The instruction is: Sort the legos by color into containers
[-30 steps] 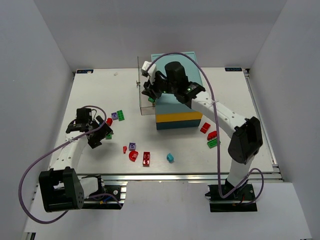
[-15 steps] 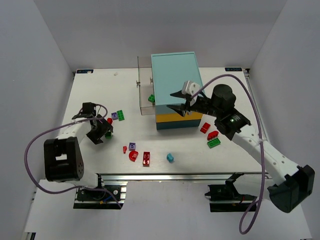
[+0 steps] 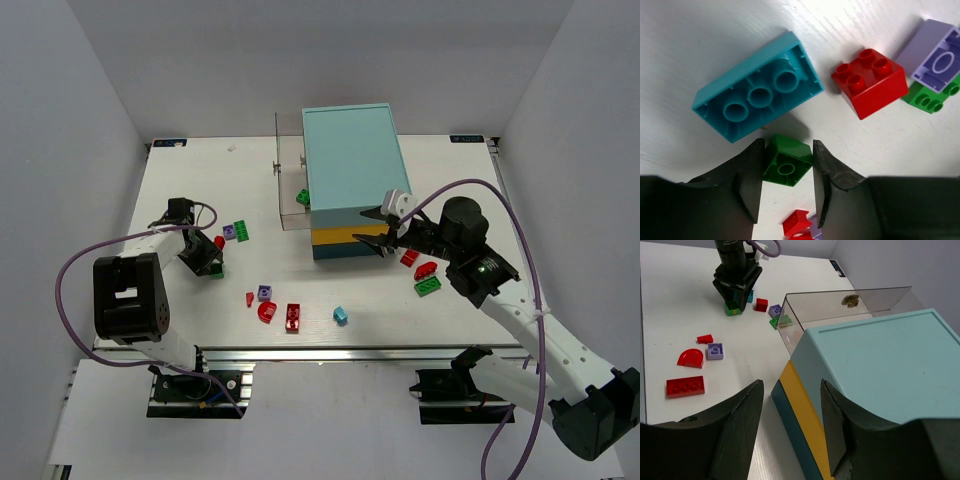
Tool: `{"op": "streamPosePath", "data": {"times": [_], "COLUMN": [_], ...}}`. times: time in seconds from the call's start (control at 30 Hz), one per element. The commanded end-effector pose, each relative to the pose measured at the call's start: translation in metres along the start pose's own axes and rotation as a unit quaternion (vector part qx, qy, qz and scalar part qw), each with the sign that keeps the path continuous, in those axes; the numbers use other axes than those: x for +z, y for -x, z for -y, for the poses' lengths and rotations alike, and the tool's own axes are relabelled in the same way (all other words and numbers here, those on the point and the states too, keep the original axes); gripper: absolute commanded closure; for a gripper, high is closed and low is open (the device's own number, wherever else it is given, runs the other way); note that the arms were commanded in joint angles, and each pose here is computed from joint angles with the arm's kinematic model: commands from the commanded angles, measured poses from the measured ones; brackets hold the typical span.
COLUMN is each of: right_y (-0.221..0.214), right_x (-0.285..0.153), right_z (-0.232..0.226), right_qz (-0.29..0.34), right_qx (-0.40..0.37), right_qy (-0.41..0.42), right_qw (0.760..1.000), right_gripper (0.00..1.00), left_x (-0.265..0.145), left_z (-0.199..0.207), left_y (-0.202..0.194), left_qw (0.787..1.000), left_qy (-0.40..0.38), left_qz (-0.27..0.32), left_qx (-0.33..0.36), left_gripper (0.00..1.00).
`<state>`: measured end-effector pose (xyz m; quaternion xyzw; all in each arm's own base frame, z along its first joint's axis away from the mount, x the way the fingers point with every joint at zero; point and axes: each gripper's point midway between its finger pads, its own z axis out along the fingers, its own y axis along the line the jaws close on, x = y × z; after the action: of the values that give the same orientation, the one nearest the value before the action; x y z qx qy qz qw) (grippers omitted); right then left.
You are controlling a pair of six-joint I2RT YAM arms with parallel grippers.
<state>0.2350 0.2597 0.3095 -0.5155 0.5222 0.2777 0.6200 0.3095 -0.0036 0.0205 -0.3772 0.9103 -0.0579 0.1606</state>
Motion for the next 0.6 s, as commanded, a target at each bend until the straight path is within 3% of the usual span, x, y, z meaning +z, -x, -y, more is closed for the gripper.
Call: {"op": "streamPosePath", "data": {"times": [0.0, 0.07, 0.17, 0.27, 0.33, 0.43, 0.57], "right_y": [-0.002, -0.003, -0.005, -0.013, -0.018, -0.022, -0.024], "right_x": [-0.007, -0.01, -0.014, -0.022, -0.026, -0.03, -0.034], "right_z": [0.0, -0.001, 0.003, 0.0, -0.005, -0.004, 0.002], "right_qz": [-0.002, -0.007, -0.015, -0.034, -0.039, -0.044, -0.05], "right_qx": [-0.002, -0.002, 0.001, 0.025, 0.034, 0.044, 0.047], "right_qy": [-0.011, -0.012, -0.024, -0.032, -0.034, -0.045, -0.065], "right_qw": [1.0, 1.0, 1.0, 0.999, 0.998, 0.997, 0.996], "right_gripper": [0.45, 0.45, 0.47, 0.57, 0.6, 0.61, 0.61], "left_x": [-0.009, -0.017, -0.048, -0.096, -0.116, -0.133, -0.184], "left_z": [0.013, 0.018, 0.042, 0.073, 0.082, 0.091, 0.125], "left_y": [0.004, 0.005, 0.013, 0.024, 0.03, 0.031, 0.037], "left_qw": [1.0, 0.999, 0.994, 0.977, 0.971, 0.964, 0.931], "left_qy": [-0.028, -0.043, -0.107, -0.196, -0.217, -0.245, -0.344], "left_qz": [0.003, 0.006, 0.028, 0.072, 0.085, 0.092, 0.109], "left_qx": [0.01, 0.013, 0.024, 0.046, 0.05, 0.049, 0.054], "left_gripper": [0.57, 0.69, 0.75, 0.77, 0.78, 0.8, 0.81]}}
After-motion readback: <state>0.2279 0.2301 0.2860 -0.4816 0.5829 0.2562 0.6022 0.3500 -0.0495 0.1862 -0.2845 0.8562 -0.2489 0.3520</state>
